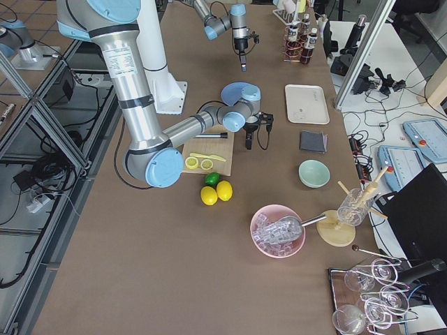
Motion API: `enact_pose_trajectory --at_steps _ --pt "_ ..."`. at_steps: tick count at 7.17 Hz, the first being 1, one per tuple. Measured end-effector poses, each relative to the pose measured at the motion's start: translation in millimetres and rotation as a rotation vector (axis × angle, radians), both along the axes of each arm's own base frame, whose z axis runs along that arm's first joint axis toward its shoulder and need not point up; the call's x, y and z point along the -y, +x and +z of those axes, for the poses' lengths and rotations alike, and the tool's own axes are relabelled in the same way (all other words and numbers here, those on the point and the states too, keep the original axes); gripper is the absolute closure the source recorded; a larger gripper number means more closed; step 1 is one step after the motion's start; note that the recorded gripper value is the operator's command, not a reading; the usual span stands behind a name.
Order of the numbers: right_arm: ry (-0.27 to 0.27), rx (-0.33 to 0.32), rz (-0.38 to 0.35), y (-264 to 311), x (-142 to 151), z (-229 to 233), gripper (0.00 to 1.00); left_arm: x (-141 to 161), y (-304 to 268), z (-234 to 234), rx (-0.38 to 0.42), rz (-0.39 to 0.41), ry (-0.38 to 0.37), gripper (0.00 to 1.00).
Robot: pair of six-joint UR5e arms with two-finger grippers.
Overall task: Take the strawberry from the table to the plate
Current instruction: 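Lower the right gripper onto the red strawberry and close it, then carry the strawberry over the blue plate with the right gripper while the left arm withdraws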
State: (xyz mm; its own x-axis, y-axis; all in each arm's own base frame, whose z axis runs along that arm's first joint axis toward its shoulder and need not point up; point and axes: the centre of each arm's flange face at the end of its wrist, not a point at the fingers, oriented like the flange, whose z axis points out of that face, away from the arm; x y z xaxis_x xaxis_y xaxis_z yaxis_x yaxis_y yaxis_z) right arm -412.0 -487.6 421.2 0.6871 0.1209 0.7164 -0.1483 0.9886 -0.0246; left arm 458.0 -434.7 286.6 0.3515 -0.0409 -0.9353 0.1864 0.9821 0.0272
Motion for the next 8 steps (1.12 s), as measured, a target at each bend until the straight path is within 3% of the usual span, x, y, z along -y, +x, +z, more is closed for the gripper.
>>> enact_pose_trajectory --at_steps 2,3,6,8 --pt "-0.014 -0.003 0.007 -5 -4 2 0.67 0 -1 3 0.003 0.001 -0.001 0.02" --pt "-0.017 -0.006 0.008 -7 -5 3 0.98 0 -2 5 0.005 0.002 -0.002 0.02" --pt "-0.011 0.01 0.027 5 3 -9 1.0 -2 -4 3 -0.001 0.003 0.001 0.02" --pt "0.001 0.043 0.042 26 3 -55 1.0 1 -12 1 -0.004 0.004 0.016 0.02"
